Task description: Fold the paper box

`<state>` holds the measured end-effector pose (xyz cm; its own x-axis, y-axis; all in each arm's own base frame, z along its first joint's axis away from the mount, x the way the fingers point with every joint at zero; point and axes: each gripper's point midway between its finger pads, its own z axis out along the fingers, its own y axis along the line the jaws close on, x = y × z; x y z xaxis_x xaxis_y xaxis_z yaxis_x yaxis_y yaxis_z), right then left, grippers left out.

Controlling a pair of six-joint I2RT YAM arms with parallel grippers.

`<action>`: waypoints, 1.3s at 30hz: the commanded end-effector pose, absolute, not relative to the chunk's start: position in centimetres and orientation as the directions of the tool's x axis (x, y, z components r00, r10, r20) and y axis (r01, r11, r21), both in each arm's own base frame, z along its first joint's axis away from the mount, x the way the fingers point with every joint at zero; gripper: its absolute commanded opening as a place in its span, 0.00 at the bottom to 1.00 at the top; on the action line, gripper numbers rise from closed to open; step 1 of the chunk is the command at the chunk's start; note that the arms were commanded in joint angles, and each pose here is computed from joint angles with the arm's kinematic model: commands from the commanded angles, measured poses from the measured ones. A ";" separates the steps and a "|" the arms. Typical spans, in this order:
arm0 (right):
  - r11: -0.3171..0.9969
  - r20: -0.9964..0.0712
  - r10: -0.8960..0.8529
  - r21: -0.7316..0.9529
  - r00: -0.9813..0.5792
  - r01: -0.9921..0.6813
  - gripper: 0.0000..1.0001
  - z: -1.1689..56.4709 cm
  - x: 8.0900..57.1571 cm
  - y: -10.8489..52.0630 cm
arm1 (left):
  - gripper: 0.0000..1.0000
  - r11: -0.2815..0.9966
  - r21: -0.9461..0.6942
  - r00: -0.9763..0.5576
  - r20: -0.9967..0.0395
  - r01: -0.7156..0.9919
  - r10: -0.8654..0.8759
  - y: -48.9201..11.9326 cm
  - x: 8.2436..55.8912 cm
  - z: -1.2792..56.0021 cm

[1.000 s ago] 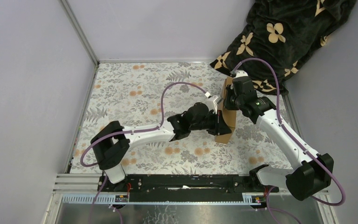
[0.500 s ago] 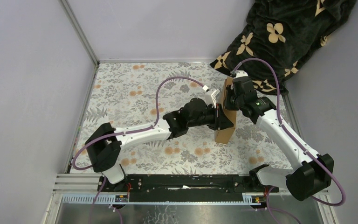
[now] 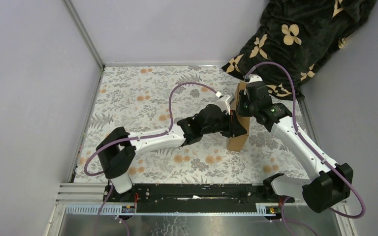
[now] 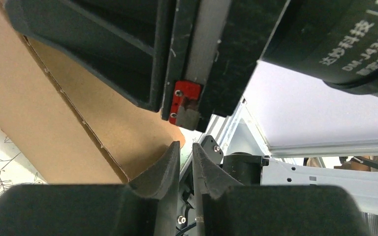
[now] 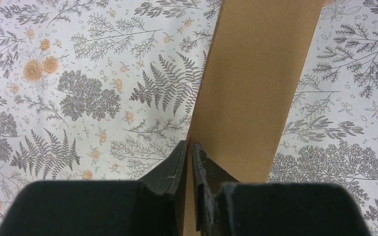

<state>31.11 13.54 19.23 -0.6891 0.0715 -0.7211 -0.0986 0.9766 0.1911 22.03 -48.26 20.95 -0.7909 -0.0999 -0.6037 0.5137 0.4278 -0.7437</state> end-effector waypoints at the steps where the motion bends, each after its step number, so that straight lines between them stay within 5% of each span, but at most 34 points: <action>1: 0.985 -0.582 0.010 0.144 -0.813 -0.091 0.15 15.3 27.2 12.4 | 0.21 0.521 -0.727 -0.828 -0.557 0.448 -0.065 -47.1 22.2 16.3; 28: 0.989 -0.584 0.009 0.127 -0.811 -0.080 0.15 16.0 26.9 11.8 | 0.18 0.505 -0.810 -0.923 -0.379 0.297 -0.066 -44.8 17.7 6.6; 39: 0.983 -0.746 0.061 0.159 -0.663 -0.089 0.31 24.1 31.6 11.9 | 0.18 0.534 -0.772 -0.903 -0.428 0.345 -0.036 -45.1 18.5 8.1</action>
